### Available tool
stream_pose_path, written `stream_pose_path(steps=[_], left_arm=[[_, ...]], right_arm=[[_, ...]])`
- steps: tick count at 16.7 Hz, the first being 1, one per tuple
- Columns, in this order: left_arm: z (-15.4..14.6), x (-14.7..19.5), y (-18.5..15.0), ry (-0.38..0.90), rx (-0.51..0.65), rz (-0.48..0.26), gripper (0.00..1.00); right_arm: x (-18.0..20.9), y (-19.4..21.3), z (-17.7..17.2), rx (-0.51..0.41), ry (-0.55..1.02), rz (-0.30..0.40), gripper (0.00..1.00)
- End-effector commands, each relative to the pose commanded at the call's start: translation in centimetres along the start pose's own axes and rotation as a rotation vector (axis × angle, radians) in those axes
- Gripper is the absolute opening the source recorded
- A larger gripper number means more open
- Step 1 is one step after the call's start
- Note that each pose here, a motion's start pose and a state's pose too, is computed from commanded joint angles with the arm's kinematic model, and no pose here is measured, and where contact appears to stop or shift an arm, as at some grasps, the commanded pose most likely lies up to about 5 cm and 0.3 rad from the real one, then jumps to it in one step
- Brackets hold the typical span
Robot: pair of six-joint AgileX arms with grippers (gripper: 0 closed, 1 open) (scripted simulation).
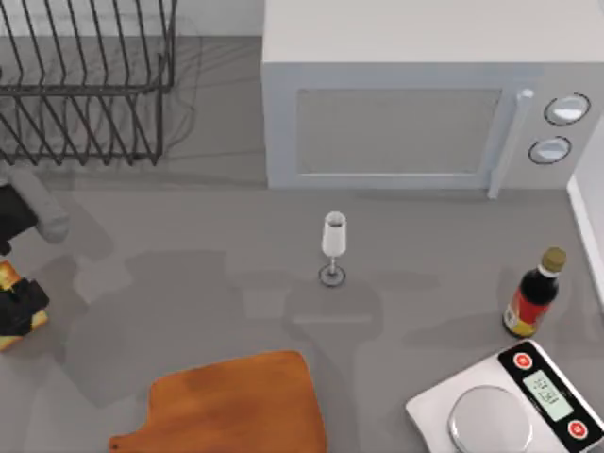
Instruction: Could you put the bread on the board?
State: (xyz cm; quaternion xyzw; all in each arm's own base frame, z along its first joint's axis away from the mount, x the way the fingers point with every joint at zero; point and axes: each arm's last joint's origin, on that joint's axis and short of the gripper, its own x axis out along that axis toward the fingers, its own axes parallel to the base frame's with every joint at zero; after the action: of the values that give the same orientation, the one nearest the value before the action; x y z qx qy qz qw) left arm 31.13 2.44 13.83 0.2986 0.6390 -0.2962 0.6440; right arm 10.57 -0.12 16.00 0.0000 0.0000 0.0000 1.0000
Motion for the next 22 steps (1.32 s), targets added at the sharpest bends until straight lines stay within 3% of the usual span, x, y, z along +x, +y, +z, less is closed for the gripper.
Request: stream_pose_path(steps=[4,8,21,22], left_arm=[[-0.2,2.9,-0.2,0.004,0.0,-0.005,1.0],[-0.2,3.0,-0.2,0.004,0.0,-0.005,1.0],[-0.2,3.0,-0.2,0.004,0.0,-0.005,0.02],[-0.2,3.0,-0.2,0.004,0.0,-0.005,0.0]], right_arm=[[0.0,0.0,0.0,0.0,0.0,0.0,1.0],[0.0,0.0,0.0,0.0,0.0,0.0,1.0],[0.0,0.0,0.0,0.0,0.0,0.0,1.0],[0.0,0.0,0.0,0.0,0.0,0.0,1.0]])
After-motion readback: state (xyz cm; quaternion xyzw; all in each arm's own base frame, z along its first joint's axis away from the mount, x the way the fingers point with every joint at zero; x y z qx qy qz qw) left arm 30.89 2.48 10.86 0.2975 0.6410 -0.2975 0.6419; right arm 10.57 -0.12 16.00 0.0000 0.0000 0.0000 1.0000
